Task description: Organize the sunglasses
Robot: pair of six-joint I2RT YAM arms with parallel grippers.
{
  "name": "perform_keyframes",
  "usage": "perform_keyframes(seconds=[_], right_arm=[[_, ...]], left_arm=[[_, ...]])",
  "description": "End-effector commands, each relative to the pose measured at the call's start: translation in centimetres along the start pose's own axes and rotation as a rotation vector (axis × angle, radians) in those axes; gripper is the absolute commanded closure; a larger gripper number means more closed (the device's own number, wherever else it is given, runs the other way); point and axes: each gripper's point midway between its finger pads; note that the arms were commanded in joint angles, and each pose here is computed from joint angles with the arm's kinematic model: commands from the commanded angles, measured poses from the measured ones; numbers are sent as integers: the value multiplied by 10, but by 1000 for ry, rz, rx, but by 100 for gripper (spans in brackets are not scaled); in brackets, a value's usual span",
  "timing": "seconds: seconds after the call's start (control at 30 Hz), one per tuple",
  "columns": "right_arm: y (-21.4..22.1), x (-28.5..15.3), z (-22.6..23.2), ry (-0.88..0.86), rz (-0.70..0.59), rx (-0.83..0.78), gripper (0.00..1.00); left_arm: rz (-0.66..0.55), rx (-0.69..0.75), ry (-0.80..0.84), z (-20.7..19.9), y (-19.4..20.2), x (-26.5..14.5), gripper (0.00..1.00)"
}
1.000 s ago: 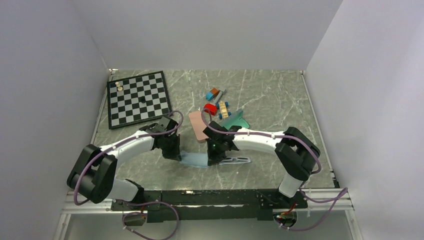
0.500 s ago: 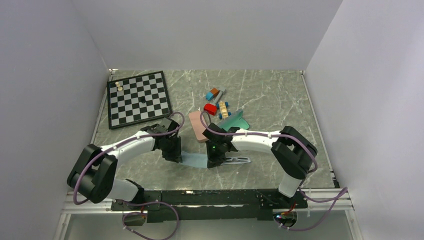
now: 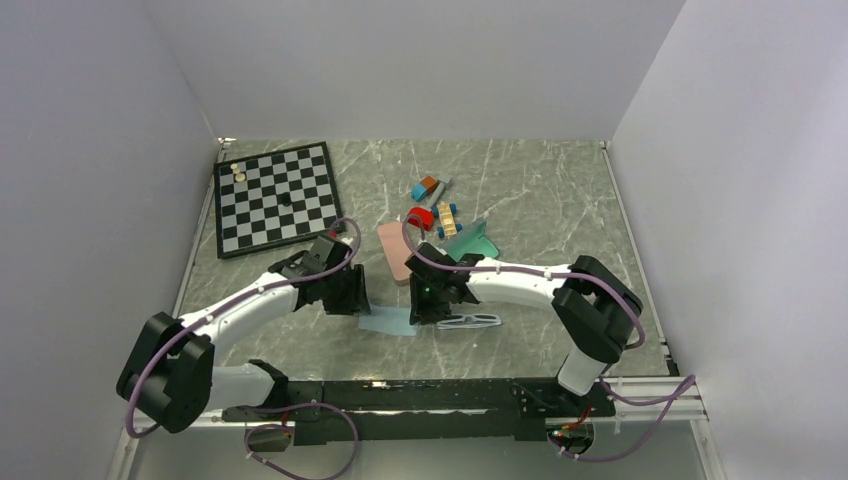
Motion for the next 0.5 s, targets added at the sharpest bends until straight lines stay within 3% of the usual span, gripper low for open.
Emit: perform_keyframes(seconds=[0.0, 0.47], right_arm=[[-15, 5, 3, 13, -65, 25, 66], [-6, 21, -7, 127, -45, 4, 69]], left_arm=[[-21, 21, 1, -1, -8, 12, 53], [76, 86, -44, 8, 15, 32, 57]])
Point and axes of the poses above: each gripper's point midway between its finger pads, its own x axis out along the fingers, its own z axis along the line the jaws close on, y = z × x, and after that the axes turned 8 degrees about -x, right-handed
